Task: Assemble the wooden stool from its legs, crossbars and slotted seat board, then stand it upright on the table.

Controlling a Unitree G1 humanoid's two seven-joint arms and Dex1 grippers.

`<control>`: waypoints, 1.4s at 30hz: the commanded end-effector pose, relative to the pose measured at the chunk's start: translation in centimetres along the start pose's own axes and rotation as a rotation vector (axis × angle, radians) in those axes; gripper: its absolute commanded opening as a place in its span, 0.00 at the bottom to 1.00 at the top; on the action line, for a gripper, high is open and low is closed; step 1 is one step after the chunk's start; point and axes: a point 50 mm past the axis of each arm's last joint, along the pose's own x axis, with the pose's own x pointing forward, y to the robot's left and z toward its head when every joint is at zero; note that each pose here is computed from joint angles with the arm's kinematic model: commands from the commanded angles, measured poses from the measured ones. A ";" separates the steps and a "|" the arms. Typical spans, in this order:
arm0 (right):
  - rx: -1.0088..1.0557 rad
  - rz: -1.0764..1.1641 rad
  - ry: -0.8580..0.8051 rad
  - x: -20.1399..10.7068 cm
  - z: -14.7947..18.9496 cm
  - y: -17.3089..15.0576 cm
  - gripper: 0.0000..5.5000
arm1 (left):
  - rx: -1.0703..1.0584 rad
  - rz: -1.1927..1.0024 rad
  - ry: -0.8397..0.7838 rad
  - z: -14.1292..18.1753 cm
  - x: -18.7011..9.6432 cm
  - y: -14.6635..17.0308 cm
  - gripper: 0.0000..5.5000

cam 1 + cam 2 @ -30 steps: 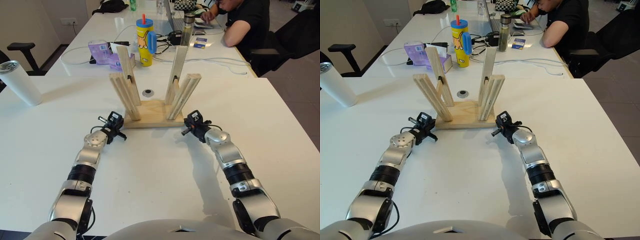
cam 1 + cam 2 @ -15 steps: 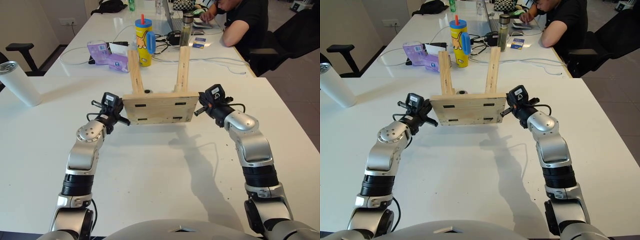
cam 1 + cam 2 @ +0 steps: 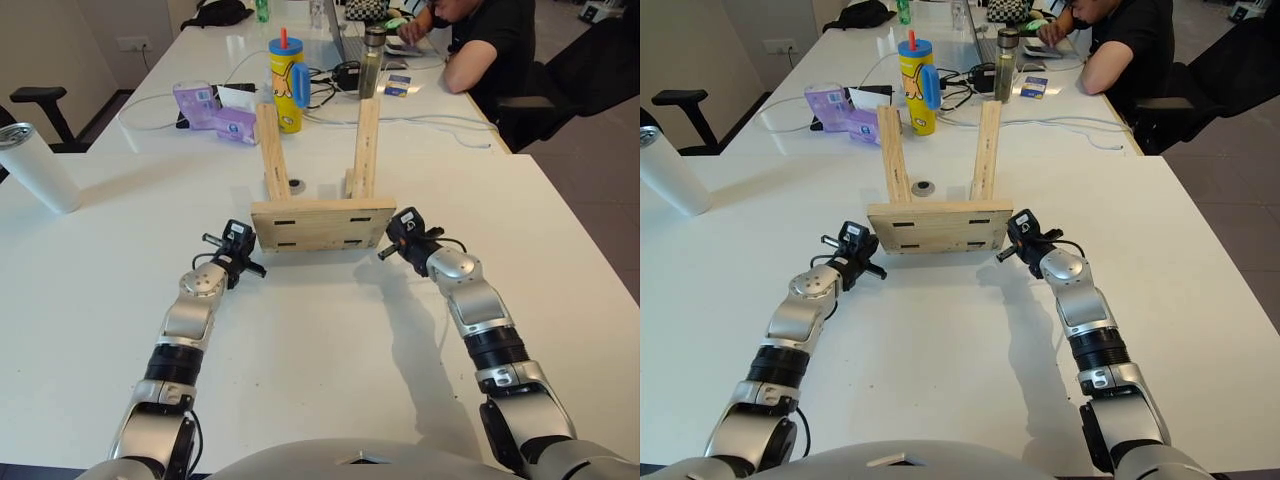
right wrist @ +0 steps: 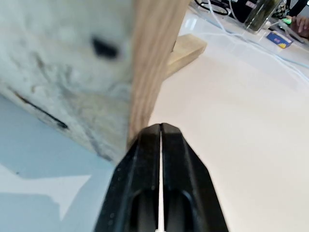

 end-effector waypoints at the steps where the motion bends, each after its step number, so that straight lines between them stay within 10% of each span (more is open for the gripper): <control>1: -0.015 0.046 -0.036 1.5 -0.1 1.4 0.00 | 0.036 -0.028 0.022 -1.0 1.1 -1.0 0.00; 7: 0.000 0.098 -0.204 1.5 3.0 2.5 0.00 | 0.070 -0.087 -0.111 2.1 1.5 -2.5 0.00; 19: -0.074 0.077 -0.678 -4.3 17.8 1.6 0.00 | 0.095 -0.173 -0.701 20.4 -5.7 -3.4 0.00; 24: -0.042 0.079 -0.764 -6.4 21.4 1.1 0.00 | 0.095 -0.144 -0.676 20.5 -6.0 -2.8 0.00; 34: 0.029 0.077 -0.503 -4.8 14.6 0.6 0.00 | 0.026 -0.033 -0.364 11.3 -3.6 0.7 0.00; 42: 0.246 -0.150 -0.843 -7.6 17.6 -2.8 0.00 | -0.081 0.172 -0.361 8.9 -3.9 4.1 0.00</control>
